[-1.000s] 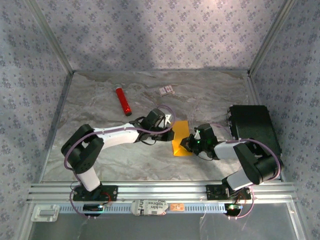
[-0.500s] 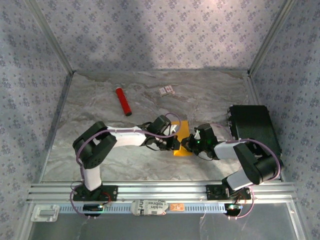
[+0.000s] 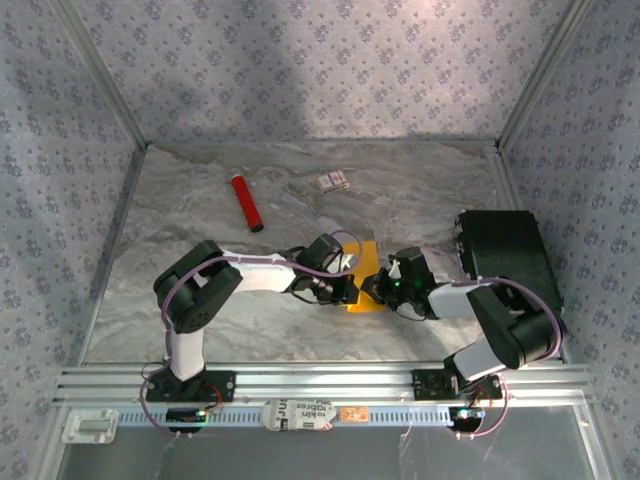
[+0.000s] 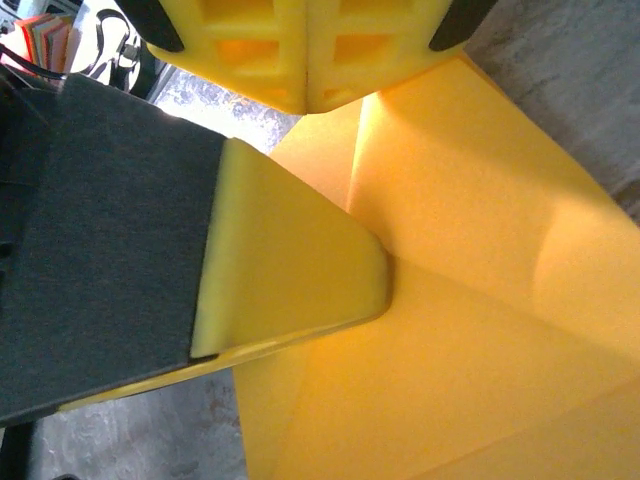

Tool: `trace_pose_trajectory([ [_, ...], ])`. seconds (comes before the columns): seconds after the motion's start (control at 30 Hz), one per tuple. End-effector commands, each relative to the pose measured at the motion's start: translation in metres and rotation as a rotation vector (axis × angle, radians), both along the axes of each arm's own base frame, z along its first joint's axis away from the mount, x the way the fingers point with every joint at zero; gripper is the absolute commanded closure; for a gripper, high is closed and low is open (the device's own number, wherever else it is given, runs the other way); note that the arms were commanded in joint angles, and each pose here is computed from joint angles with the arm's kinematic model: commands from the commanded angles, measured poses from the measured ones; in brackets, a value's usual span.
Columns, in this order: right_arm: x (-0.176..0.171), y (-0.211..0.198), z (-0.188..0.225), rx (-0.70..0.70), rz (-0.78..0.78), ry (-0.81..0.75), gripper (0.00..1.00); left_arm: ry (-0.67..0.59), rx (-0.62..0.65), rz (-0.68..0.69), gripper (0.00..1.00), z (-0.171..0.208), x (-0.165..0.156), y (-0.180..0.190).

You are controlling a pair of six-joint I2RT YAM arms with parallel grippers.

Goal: Fold a paper plane with a square sheet of paper (pick it up from the middle)
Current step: Fold the triangle a second time at the center of the table.

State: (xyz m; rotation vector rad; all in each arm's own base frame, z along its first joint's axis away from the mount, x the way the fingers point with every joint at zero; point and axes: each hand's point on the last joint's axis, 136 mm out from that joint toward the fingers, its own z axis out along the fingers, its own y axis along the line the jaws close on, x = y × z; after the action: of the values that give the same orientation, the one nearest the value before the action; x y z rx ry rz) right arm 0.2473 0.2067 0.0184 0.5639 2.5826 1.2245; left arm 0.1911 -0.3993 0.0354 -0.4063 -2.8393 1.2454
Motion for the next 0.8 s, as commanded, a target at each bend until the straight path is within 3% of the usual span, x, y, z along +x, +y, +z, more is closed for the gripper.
trace_pose_trajectory([
  [0.0,-0.014,-0.02,-0.03,-0.101,-0.055,0.116,0.99,-0.008,0.037,-0.012,0.96,-0.007,-0.001,0.003],
  [0.77,-0.016,-0.023,-0.033,-0.109,-0.058,0.125,0.99,0.0,0.158,-0.015,0.98,-0.037,-0.028,0.045],
])
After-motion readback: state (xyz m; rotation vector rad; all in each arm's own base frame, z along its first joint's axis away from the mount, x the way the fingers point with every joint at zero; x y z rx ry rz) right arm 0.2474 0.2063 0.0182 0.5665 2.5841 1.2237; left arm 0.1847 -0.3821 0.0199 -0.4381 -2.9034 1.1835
